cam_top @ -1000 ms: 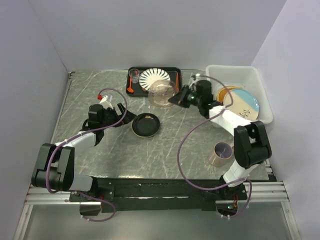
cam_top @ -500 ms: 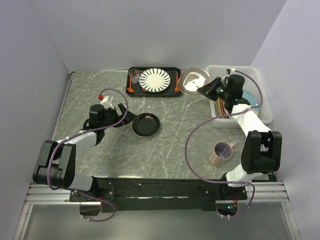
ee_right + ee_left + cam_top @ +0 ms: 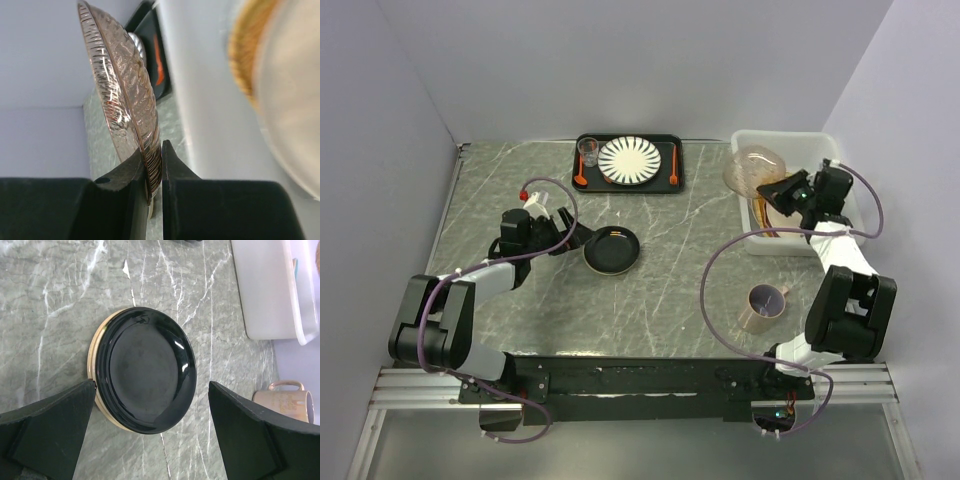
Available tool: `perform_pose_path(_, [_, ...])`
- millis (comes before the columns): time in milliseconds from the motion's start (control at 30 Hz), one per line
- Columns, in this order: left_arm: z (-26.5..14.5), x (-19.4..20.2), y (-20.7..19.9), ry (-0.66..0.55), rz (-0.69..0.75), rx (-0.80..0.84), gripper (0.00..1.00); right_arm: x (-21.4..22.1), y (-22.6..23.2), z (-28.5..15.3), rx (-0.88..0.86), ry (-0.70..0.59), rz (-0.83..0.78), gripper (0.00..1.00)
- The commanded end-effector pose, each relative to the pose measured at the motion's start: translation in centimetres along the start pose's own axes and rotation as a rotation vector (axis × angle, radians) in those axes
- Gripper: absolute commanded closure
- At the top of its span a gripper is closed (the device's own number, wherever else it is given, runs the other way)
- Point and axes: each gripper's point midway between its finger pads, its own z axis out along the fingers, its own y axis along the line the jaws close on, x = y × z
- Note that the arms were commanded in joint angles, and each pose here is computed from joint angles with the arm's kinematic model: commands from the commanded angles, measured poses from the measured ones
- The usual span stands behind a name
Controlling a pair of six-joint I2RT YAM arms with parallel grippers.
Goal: Place the plates into the plastic bin on the countertop
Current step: Place the plate in the plastic bin.
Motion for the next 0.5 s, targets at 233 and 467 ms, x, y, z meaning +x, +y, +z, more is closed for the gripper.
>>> perform_pose_path(233, [0.2,-0.2,-1.0,-0.006,0.018,0.049,0.01,-3.6,-4.2,-2.6,0.058,-0.147,0.078,1.00])
perform_pose_path(467, [0.1,-0.1,-1.1,-0.005,0.017,0.054,0.01,-4.8,-7.3,-3.7,0.188,-0.223,0.092,1.00])
